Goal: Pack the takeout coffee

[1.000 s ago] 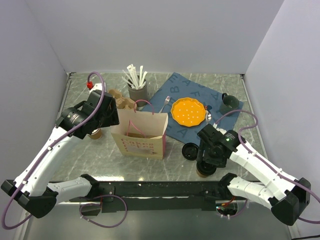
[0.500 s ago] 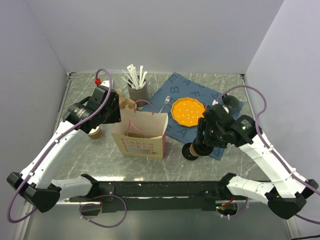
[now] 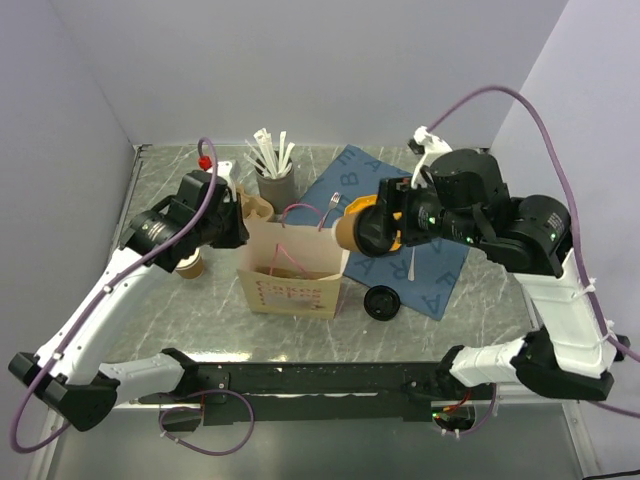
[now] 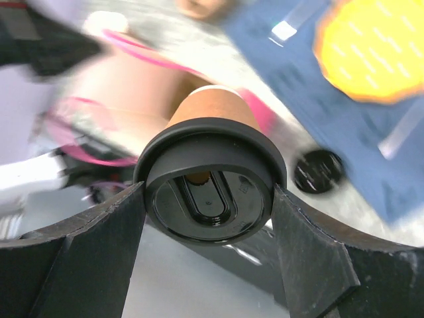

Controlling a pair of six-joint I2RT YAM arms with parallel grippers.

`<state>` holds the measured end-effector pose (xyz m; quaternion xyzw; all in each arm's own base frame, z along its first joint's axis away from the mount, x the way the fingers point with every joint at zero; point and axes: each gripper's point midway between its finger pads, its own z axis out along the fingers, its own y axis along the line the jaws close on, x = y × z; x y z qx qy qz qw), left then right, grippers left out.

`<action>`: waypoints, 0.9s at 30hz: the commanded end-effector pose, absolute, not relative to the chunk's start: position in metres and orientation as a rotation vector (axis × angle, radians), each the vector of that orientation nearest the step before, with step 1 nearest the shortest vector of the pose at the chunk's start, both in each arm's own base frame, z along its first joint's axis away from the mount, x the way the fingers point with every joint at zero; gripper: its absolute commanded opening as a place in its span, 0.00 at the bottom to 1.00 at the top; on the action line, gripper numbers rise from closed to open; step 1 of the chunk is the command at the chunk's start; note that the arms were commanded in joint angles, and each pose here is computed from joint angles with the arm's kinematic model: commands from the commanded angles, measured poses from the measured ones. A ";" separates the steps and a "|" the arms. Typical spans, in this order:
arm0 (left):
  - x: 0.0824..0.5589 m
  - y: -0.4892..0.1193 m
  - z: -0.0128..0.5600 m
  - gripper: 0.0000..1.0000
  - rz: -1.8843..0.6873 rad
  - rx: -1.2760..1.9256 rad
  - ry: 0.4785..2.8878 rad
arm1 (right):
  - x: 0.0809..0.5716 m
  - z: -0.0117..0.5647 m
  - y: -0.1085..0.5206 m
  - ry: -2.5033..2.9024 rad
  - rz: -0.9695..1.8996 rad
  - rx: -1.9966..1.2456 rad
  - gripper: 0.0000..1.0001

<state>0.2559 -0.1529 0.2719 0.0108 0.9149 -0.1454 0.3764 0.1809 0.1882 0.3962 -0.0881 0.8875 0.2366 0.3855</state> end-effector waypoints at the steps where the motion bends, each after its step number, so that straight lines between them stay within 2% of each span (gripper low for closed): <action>1: 0.239 -0.181 0.293 0.01 -0.628 0.084 2.288 | 0.155 0.405 0.205 2.273 0.622 -0.464 0.46; 4: 0.234 -0.182 0.294 0.01 -0.645 0.105 2.294 | 0.159 0.405 0.229 2.260 0.617 -0.534 0.46; 13: 0.221 -0.190 0.290 0.03 -0.751 0.172 2.250 | 0.175 0.363 0.248 2.261 0.403 -0.661 0.45; 16: 0.222 -0.186 0.291 0.23 -0.730 0.143 2.245 | 0.179 0.348 0.259 2.261 0.323 -0.726 0.45; 17: 0.223 -0.179 0.292 0.38 -0.689 0.123 2.249 | 0.179 0.349 0.262 2.254 0.313 -0.742 0.45; 20: 0.219 -0.163 0.292 0.50 -0.595 0.093 2.287 | 0.174 0.341 0.270 2.258 0.238 -0.799 0.45; 24: 0.204 -0.149 0.285 0.54 -0.543 0.062 2.350 | 0.157 0.330 0.279 2.270 0.210 -0.862 0.45; 27: 0.185 -0.155 0.283 0.54 -0.637 0.082 2.366 | 0.145 0.326 0.285 2.273 0.213 -0.876 0.44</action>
